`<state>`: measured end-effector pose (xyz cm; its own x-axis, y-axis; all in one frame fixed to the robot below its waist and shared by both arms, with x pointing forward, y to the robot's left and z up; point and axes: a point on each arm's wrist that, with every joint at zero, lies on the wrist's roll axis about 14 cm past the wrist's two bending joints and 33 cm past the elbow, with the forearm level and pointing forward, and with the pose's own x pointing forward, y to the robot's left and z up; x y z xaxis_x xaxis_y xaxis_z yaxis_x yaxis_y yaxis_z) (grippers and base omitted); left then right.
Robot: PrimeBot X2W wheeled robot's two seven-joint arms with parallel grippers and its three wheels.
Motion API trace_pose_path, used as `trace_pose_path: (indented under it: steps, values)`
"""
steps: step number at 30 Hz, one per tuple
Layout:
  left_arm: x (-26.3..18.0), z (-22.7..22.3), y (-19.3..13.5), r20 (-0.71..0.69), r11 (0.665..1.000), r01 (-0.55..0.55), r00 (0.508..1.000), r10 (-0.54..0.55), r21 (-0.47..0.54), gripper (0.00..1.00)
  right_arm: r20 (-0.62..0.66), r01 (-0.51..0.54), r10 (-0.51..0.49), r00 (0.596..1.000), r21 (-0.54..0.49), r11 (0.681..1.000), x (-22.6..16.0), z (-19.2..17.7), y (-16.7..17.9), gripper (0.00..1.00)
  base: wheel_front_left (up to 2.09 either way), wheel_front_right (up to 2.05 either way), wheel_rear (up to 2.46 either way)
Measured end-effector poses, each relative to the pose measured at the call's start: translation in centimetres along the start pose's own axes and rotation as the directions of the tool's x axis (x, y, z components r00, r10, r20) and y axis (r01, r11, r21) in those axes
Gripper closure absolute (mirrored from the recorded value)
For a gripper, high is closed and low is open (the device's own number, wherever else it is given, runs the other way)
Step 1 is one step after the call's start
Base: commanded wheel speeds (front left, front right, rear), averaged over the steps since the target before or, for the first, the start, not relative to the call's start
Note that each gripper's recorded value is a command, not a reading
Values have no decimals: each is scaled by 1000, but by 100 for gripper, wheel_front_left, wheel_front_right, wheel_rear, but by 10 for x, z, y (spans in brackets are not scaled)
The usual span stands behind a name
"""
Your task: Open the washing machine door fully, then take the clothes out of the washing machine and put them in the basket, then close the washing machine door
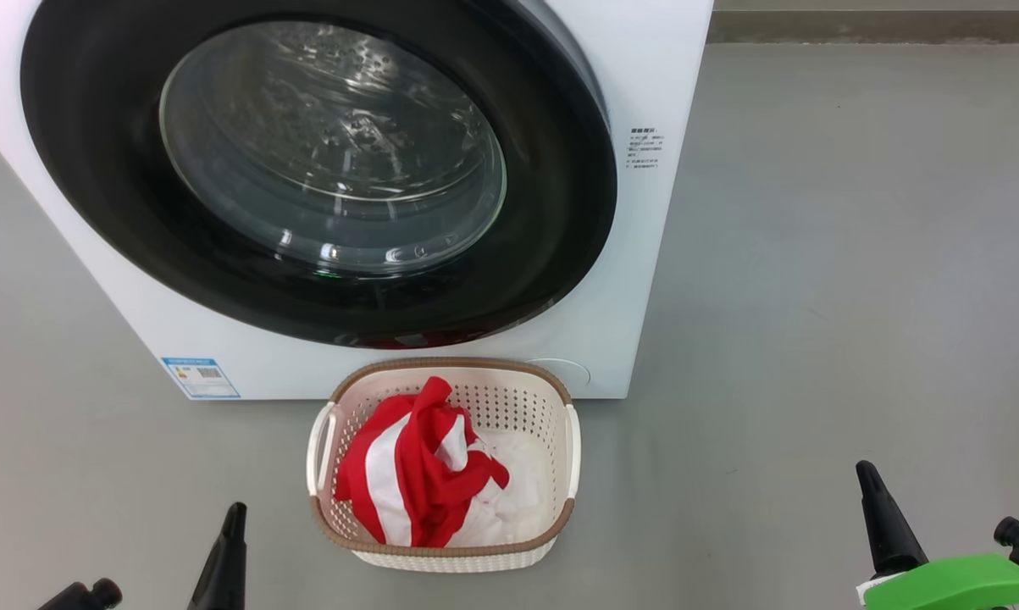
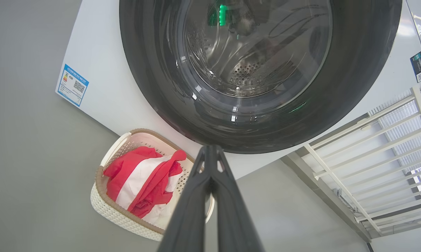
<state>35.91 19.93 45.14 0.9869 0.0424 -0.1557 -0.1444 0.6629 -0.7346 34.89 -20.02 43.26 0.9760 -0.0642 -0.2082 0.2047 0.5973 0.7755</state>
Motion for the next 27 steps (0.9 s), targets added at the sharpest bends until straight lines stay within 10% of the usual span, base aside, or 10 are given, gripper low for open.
trace_pose_path:
  steps: [27]
  values:
    - [5,3,-10,-12,954,14,1000,-18,-300,100,7,-29,28,1000,270,962,6,11,12,100,0,0,0]
